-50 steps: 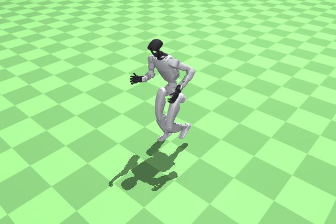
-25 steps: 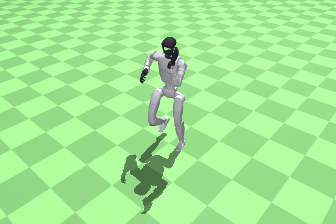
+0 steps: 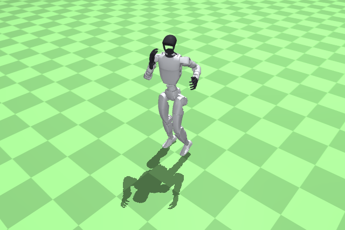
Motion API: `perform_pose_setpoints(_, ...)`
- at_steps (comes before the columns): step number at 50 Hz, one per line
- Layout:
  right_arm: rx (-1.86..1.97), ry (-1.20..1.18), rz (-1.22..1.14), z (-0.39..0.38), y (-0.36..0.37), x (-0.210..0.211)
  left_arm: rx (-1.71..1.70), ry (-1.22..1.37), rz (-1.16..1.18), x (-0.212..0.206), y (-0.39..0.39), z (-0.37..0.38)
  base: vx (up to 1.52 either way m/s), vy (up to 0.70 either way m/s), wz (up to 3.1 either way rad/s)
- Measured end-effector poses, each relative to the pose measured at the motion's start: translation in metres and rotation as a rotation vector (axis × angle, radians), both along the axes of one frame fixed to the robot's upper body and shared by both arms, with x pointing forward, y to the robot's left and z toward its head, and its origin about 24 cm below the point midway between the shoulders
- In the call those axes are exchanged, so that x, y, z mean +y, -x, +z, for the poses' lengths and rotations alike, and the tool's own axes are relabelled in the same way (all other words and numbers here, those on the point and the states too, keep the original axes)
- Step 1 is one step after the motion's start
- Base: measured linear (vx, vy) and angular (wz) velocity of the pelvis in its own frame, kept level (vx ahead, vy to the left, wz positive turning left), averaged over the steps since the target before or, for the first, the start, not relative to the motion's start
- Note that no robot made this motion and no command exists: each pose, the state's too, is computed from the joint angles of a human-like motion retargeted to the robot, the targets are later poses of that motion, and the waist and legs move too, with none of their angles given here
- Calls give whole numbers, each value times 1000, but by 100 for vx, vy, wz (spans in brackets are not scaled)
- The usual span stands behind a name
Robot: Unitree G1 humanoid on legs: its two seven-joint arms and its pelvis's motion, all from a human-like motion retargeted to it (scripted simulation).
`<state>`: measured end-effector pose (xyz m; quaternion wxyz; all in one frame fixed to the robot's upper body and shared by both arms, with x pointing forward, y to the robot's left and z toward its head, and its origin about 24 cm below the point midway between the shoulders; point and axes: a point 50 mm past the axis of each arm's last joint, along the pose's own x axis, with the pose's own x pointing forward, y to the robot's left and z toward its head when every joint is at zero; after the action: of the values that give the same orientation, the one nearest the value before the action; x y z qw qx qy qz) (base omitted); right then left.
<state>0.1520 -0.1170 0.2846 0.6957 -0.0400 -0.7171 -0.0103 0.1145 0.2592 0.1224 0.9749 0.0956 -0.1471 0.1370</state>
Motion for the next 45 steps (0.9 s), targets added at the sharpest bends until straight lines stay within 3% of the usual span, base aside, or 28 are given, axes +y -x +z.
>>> perform_pose_setpoints(2,298,194,-24,-41,-16,-1,-188,89,22,-11,-24,15,0,4,-61)
perform_pose_setpoints(5,841,383,139,-114,-41,-13,-570,79,-50,-33,-74,78,-13,1,111)
perform_pose_setpoints(8,1263,432,-5,-194,-49,-44,-1041,24,-131,-69,-95,182,-21,-4,233)
perform_pose_setpoints(12,1369,336,-203,-203,-22,-100,-1657,20,-119,-109,-38,285,-26,-27,148)
perform_pose_setpoints(15,1252,308,-298,-164,4,-118,-1806,195,-108,-104,-14,271,0,9,-61)
perform_pose_setpoints(18,1140,346,-290,-142,3,-109,-1596,267,-208,-86,-26,230,7,5,-94)
perform_pose_setpoints(22,892,289,-234,-110,-35,-82,-1025,227,-259,-71,-71,161,-10,-26,-52)
perform_pose_setpoints(26,326,99,-234,-10,-53,-56,-353,155,-152,-43,-94,47,-24,-9,-173)
perform_pose_setpoints(30,-268,-83,-159,95,-22,-9,223,210,10,-13,-55,-72,-32,-5,-143)
perform_pose_setpoints(33,-410,-203,16,114,2,11,418,155,66,-3,-17,-102,-19,-6,4)
perform_pose_setpoints(35,-338,-197,-22,97,-11,6,434,125,36,-6,-7,-100,-4,-6,43)
perform_pose_setpoints(37,-47,-82,-223,50,-55,-11,382,91,-21,-15,-11,-90,7,-4,19)
perform_pose_setpoints(39,446,86,-380,-34,-106,-34,298,53,-69,-26,-24,-79,17,0,-36)
perform_pose_setpoints(41,1074,199,-393,-157,-133,-56,197,46,-96,-37,-45,-65,26,6,-113)
perform_pose_setpoints(43,1616,232,-353,-272,-113,-69,52,65,-112,-43,-69,-40,28,13,-154)
perform_pose_setpoints(45,1841,246,-393,-325,-77,-83,-194,17,-119,-55,-95,7,17,14,-108)
